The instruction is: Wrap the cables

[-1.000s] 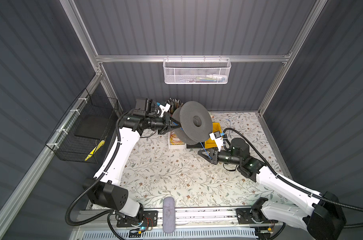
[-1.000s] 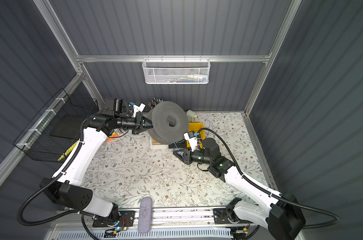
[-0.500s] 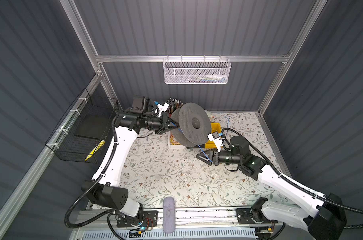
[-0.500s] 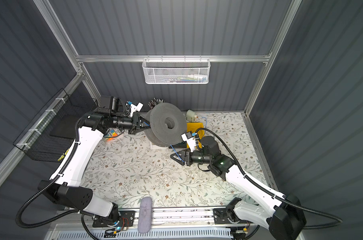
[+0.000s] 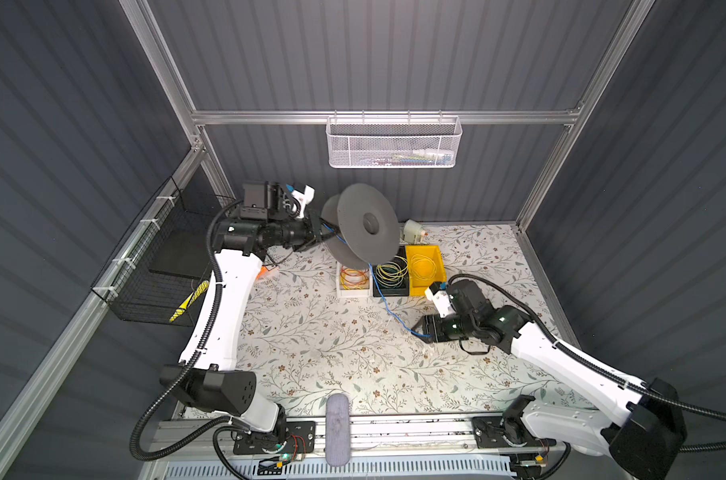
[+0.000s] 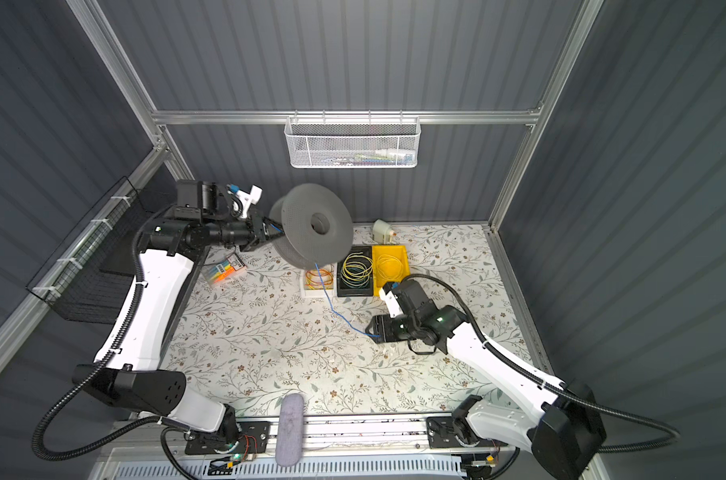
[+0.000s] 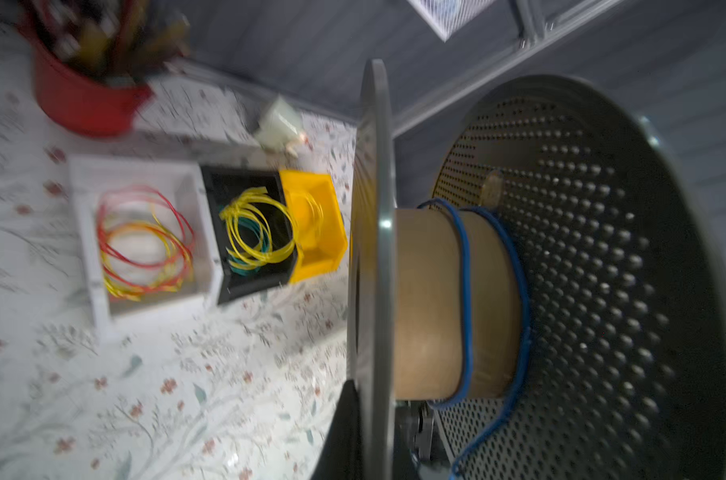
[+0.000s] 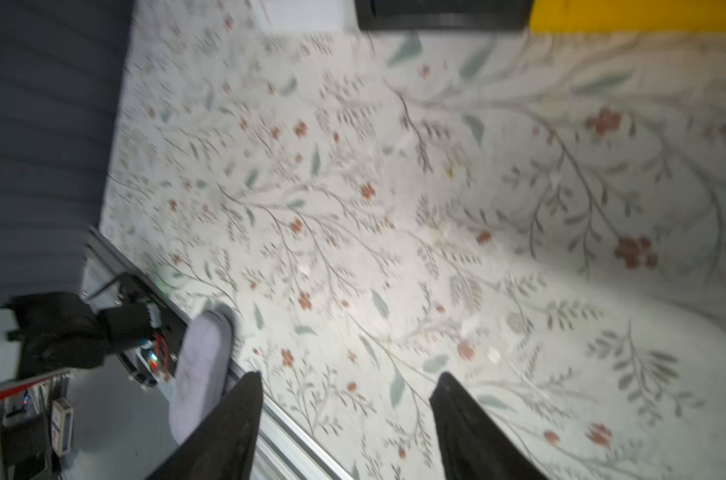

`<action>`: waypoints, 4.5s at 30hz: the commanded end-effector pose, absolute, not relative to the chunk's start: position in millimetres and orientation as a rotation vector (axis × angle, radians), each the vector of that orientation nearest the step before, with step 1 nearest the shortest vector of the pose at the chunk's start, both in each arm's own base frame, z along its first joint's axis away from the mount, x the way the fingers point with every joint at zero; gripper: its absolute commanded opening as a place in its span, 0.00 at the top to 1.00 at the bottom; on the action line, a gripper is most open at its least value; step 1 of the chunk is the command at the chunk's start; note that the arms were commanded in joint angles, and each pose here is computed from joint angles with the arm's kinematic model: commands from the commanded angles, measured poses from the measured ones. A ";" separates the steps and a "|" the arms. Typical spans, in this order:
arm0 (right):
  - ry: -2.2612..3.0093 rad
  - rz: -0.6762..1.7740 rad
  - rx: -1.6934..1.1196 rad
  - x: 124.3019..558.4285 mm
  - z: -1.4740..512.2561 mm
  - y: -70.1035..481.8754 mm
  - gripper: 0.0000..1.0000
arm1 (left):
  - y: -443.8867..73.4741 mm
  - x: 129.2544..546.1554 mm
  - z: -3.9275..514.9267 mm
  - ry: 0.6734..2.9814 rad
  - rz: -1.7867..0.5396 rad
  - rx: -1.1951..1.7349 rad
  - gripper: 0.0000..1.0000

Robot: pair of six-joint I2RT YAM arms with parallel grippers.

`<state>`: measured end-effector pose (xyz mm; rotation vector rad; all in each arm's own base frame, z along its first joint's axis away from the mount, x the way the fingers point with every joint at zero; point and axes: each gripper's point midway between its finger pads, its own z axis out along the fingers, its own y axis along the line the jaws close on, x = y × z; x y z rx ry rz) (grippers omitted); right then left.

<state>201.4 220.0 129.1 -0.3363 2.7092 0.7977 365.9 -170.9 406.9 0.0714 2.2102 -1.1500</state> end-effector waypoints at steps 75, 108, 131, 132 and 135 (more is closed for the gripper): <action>1.978 1.482 0.502 287.5 238.1 82.4 0.13 | -161.6 327.5 400.9 2.014 -0.712 0.260 1.00; 1.940 1.470 0.228 271.3 301.0 103.3 1.00 | -175.6 313.7 427.0 1.952 -0.835 0.322 1.00; 1.959 0.844 0.355 410.8 357.9 15.8 1.00 | -216.0 157.0 417.2 1.923 -1.424 0.889 1.00; 1.950 0.846 0.338 415.5 368.3 18.1 1.00 | -217.3 154.9 411.7 1.944 -1.418 0.902 1.00; 1.950 0.841 0.273 424.6 395.8 31.8 1.00 | -225.0 148.1 387.3 2.043 -1.366 0.962 1.00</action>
